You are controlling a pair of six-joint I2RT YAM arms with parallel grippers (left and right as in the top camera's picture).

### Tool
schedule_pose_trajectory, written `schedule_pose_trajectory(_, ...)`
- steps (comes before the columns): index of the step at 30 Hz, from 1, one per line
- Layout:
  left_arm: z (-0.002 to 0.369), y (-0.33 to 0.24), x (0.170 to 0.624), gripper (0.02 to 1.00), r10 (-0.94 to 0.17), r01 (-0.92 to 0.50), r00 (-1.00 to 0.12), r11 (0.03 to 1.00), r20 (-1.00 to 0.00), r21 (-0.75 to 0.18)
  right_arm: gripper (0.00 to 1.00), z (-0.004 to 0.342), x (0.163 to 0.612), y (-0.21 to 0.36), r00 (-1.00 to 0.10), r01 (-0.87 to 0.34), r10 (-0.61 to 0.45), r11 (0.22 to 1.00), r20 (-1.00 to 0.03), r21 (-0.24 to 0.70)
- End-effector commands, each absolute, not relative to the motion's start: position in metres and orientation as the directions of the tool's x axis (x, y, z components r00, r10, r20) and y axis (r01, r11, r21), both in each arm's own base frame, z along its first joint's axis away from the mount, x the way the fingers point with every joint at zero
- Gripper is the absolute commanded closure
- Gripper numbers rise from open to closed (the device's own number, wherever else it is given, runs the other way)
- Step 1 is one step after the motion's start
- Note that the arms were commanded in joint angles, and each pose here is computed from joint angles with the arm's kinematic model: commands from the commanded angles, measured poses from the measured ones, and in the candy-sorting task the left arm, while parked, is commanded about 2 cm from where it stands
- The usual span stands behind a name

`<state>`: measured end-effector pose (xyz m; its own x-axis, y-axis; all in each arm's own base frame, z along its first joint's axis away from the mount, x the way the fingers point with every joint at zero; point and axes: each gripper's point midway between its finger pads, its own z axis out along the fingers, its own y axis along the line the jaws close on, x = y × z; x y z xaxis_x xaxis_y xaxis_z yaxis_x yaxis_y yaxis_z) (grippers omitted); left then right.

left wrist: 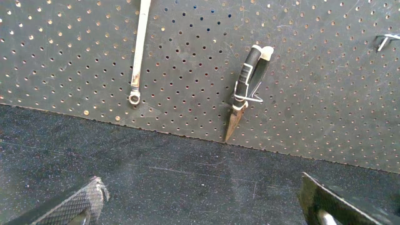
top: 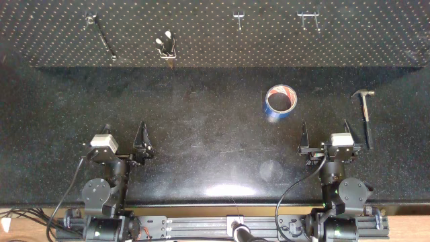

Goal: Place Tools Onto Pegboard

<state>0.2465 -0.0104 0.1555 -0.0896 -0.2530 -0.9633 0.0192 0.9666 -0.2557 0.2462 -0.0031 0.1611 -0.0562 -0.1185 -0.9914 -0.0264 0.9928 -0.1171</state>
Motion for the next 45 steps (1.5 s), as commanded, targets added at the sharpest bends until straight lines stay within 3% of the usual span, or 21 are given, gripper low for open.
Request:
schedule_pose_trajectory(1,0.156,-0.012,0.246,0.025,-0.248,0.031,-0.088,0.967,-0.965,-0.252,0.014,0.16,0.246,-0.004,-0.055,-0.023,-0.125,0.992,-0.991,-0.124)
schedule_pose_trajectory(6,0.156,-0.012,0.246,0.025,-0.248,0.031,-0.088,0.967,-0.965,-0.252,0.014,0.158,0.246,-0.007,-0.068,-0.006,-0.124,0.992,-0.99,-0.123)
schedule_pose_trajectory(8,0.156,-0.012,0.246,0.025,-0.248,0.031,-0.089,0.967,-0.965,-0.252,0.014,0.145,0.248,-0.007,-0.13,-0.015,-0.107,0.994,-0.986,-0.106)
schedule_pose_trajectory(9,0.156,-0.012,0.246,0.025,-0.248,0.031,-0.088,0.967,-0.965,-0.252,0.014,0.147,0.249,0.0,-0.19,-0.05,-0.043,0.998,-0.981,-0.034)
schedule_pose_trajectory(11,0.156,-0.012,0.246,0.025,-0.248,0.031,-0.088,0.967,-0.965,-0.252,0.014,0.184,0.262,0.011,-0.316,-0.093,0.06,0.991,-0.947,0.094)
schedule_pose_trajectory(14,0.156,-0.012,0.246,0.025,-0.248,0.031,-0.088,0.967,-0.965,-0.252,0.014,0.207,0.302,0.047,-0.615,-0.207,0.108,0.934,-0.781,0.293)
schedule_pose_trajectory(15,0.156,-0.012,0.246,0.025,-0.248,0.031,-0.088,0.967,-0.965,-0.252,0.014,0.196,0.318,0.071,-0.726,-0.254,0.09,0.886,-0.681,0.388)
schedule_pose_trajectory(16,0.156,-0.012,0.246,0.025,-0.249,0.031,-0.089,0.967,-0.965,-0.252,0.014,0.172,0.33,0.098,-0.861,-0.247,0.061,0.816,-0.504,0.522)
schedule_pose_trajectory(17,0.156,-0.012,0.246,0.025,-0.248,0.031,-0.088,0.967,-0.965,-0.252,0.014,0.146,0.342,0.109,-0.925,-0.198,0.031,0.812,-0.379,0.55)
schedule_pose_trajectory(20,0.156,-0.012,0.246,0.025,-0.248,0.031,-0.088,0.967,-0.965,-0.252,0.014,0.107,0.356,0.124,-0.968,-0.144,-0.008,0.836,-0.252,0.53)
schedule_pose_trajectory(23,0.156,-0.012,0.246,0.023,-0.248,0.031,-0.088,0.967,-0.965,-0.252,0.014,0.083,0.343,0.124,-0.987,-0.108,-0.037,0.87,-0.155,0.482)
schedule_pose_trajectory(26,0.156,-0.012,0.246,0.025,-0.248,0.031,-0.088,0.967,-0.965,-0.252,0.014,0.071,0.351,0.109,-0.985,-0.096,-0.03,0.913,-0.168,0.397)
schedule_pose_trajectory(31,0.156,-0.012,0.246,0.025,-0.248,0.031,-0.088,0.967,-0.965,-0.252,0.016,0.053,0.367,0.113,-0.98,-0.112,-0.038,0.914,-0.194,0.389)
schedule_pose_trajectory(34,0.156,-0.012,0.246,0.023,-0.248,0.031,-0.088,0.967,-0.965,-0.252,0.036,0.04,0.361,0.12,-0.986,-0.116,-0.06,0.914,-0.154,0.389)
schedule_pose_trajectory(37,0.156,-0.012,0.246,0.025,-0.248,0.031,-0.088,0.967,-0.965,-0.252,0.43,0.04,0.359,0.125,-0.986,-0.125,-0.071,0.913,-0.15,0.389)
schedule_pose_trajectory(38,0.156,-0.012,0.246,0.025,-0.248,0.031,-0.088,0.967,-0.965,-0.252,0.717,0.04,0.359,0.125,-0.986,-0.125,-0.071,0.913,-0.149,0.389)
schedule_pose_trajectory(39,0.156,-0.012,0.246,0.023,-0.248,0.031,-0.088,0.967,-0.965,-0.252,0.886,0.04,0.359,0.124,-0.986,-0.124,-0.071,0.913,-0.149,0.389)
schedule_pose_trajectory(43,0.156,-0.012,0.246,0.025,-0.249,0.031,-0.089,0.967,-0.965,-0.252,0.925,0.048,0.355,0.123,-0.986,-0.121,-0.065,0.915,-0.155,0.386)
schedule_pose_trajectory(45,0.156,-0.012,0.246,0.025,-0.249,0.031,-0.089,0.967,-0.965,-0.252,0.93,0.066,0.368,0.118,-0.947,-0.118,0.001,0.929,-0.322,0.352)
